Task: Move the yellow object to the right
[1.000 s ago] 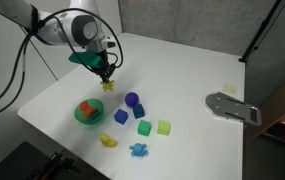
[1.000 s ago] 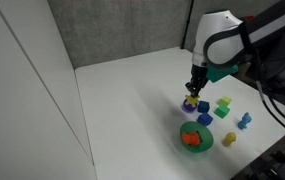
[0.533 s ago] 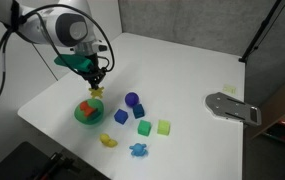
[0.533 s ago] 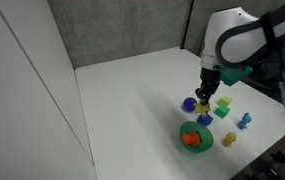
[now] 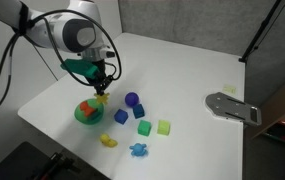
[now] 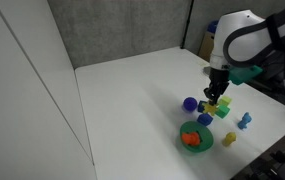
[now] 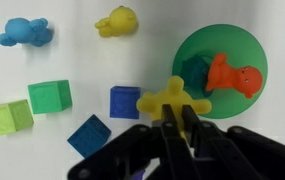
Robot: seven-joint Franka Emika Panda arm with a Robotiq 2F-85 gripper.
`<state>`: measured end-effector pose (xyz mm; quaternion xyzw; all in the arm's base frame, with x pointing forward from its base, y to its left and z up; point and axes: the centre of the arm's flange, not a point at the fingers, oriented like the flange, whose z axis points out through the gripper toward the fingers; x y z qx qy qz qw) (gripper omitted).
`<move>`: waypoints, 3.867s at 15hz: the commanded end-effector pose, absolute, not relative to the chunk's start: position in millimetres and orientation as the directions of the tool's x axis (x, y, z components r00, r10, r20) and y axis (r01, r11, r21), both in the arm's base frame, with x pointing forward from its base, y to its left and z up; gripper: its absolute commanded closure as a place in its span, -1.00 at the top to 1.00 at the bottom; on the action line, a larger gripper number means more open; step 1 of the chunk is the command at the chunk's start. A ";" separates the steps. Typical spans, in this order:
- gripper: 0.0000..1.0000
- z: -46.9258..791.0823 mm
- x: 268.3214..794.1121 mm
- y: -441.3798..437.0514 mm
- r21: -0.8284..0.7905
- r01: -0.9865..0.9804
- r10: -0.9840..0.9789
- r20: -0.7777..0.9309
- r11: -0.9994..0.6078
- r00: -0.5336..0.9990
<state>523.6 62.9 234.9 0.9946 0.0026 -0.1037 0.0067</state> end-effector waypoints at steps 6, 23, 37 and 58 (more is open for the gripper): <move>-0.90 230.8 571.4 -57.4 0.043 -0.237 -0.241 -0.167 -0.971 0.956; -0.90 211.4 566.2 -219.9 0.078 -0.549 -0.551 -0.003 -0.832 0.835; -0.92 181.9 540.4 -254.2 0.070 -0.938 -0.941 -0.037 -0.339 0.337; -0.07 149.1 569.8 -221.0 0.071 -0.943 -0.945 -0.039 -0.326 0.324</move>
